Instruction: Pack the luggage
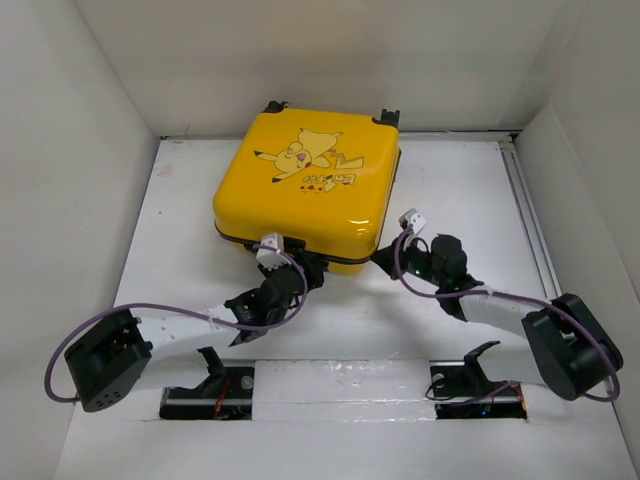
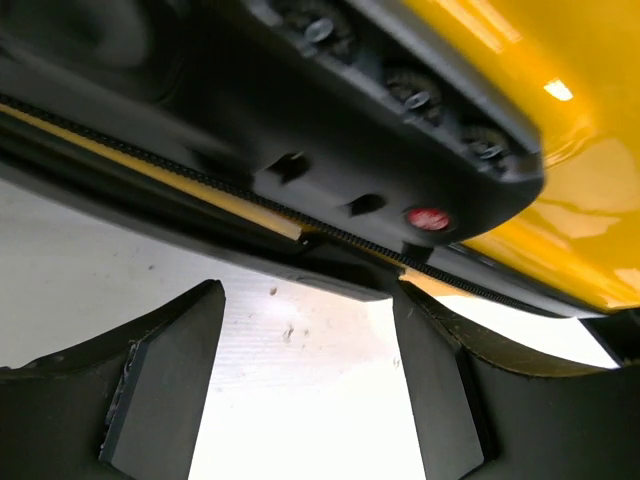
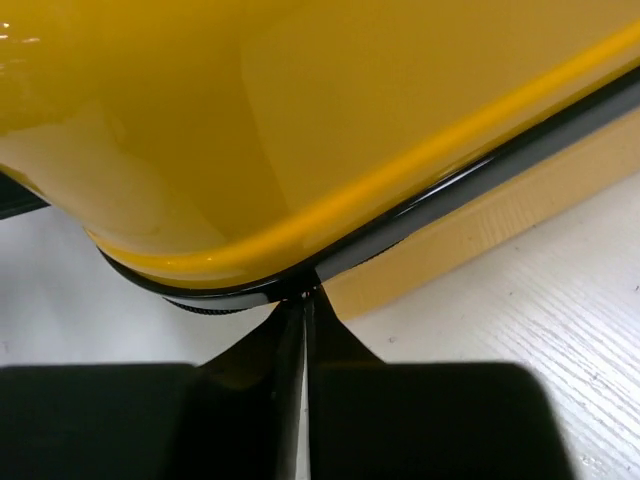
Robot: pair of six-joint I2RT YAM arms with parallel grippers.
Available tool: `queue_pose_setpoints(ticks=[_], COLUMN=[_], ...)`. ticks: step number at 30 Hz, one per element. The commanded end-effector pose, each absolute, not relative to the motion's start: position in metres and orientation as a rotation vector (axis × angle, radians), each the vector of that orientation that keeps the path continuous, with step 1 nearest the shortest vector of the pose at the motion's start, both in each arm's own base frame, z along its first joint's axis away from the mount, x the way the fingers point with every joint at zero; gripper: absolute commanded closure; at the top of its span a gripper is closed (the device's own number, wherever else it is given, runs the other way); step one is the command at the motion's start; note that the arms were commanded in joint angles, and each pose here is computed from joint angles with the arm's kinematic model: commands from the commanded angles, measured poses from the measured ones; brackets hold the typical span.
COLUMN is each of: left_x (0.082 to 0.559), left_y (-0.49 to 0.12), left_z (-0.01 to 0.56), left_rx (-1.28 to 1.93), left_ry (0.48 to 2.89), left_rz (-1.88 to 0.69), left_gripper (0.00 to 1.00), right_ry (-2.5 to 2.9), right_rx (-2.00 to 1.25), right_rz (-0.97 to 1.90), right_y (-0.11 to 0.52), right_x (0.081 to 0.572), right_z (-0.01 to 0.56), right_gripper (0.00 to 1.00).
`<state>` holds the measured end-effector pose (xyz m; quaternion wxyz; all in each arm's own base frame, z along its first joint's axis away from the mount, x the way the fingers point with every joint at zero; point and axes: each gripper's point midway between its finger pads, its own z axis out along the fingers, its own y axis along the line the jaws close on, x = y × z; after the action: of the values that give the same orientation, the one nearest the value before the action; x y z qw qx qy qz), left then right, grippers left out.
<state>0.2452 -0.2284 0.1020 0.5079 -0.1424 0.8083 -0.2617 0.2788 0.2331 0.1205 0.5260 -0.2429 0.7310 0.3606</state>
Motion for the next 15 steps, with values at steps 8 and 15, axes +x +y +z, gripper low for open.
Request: queue_pose_setpoints(ticks=[8, 15], left_x=[0.274, 0.287], left_y=[-0.249, -0.267], left_z=[0.125, 0.134], left_rx=[-0.355, -0.336], left_ry=[1.869, 1.853], left_rz=[-0.596, -0.615], left_gripper=[0.38, 0.38], right_ry=[1.618, 1.816], right_rx=[-0.497, -0.446], right_rz=[0.895, 0.823], right_y=[0.245, 0.245], right_x=[0.265, 0.214], right_z=[0.159, 0.132], right_gripper=[1.0, 1.0])
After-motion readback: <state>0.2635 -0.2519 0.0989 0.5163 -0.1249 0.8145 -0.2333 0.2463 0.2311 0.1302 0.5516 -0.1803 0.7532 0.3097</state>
